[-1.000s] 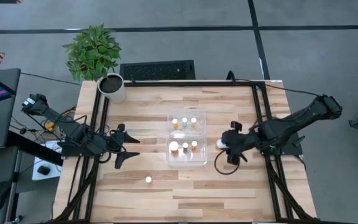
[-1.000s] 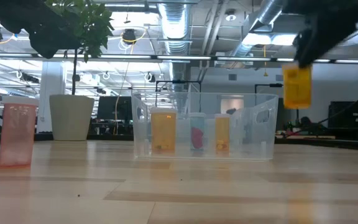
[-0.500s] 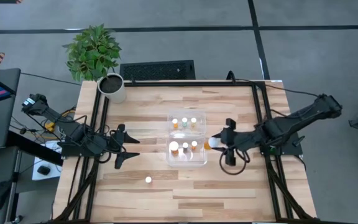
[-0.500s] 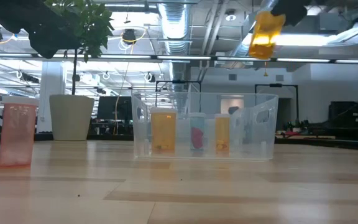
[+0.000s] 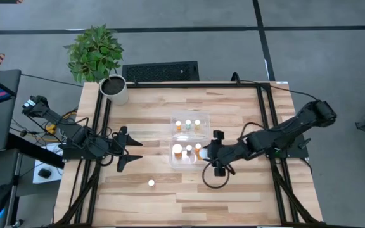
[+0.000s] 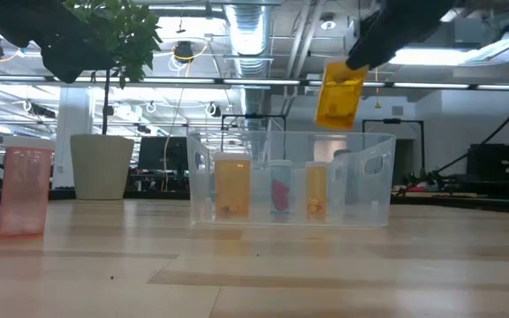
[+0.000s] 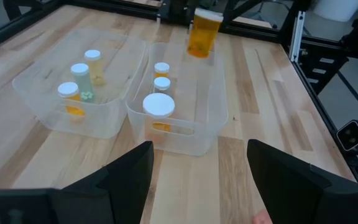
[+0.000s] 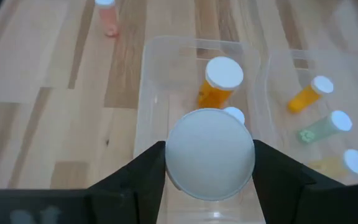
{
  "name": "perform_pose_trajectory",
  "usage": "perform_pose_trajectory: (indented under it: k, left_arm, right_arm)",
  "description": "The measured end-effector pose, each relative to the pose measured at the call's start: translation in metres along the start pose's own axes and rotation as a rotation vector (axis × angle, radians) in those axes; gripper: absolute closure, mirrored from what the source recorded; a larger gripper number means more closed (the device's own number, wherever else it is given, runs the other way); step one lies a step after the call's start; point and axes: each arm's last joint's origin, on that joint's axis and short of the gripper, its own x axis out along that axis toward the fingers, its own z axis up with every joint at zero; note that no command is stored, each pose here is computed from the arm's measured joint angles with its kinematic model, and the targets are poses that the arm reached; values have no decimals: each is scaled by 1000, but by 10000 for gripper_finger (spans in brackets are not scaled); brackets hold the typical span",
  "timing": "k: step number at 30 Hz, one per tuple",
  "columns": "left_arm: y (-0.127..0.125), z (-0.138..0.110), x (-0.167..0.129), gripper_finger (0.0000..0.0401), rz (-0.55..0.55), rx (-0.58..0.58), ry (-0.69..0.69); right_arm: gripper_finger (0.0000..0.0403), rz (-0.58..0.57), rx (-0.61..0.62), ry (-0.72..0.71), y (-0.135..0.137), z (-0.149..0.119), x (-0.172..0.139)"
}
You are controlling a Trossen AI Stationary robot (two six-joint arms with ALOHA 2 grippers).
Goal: Pick and place medicine bottles into bin by pill shape (circle, oval)
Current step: Put the orange capsule bottle into the bottom transparent bin
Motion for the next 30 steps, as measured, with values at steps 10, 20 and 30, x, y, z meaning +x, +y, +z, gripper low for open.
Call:
perform_pose_trajectory:
  k: [10, 20, 30]
  left_arm:
    - [0, 0, 0, 150, 0, -1, 0]
    - [1, -1, 0, 150, 4, 5, 12]
    - [1, -1, 0, 150, 4, 3, 13]
  right_arm:
    - [183, -12, -33, 60, 0, 9, 30]
    - [183, 7, -3, 65, -1, 9, 33]
    - [180, -10, -5, 141, 5, -4, 60]
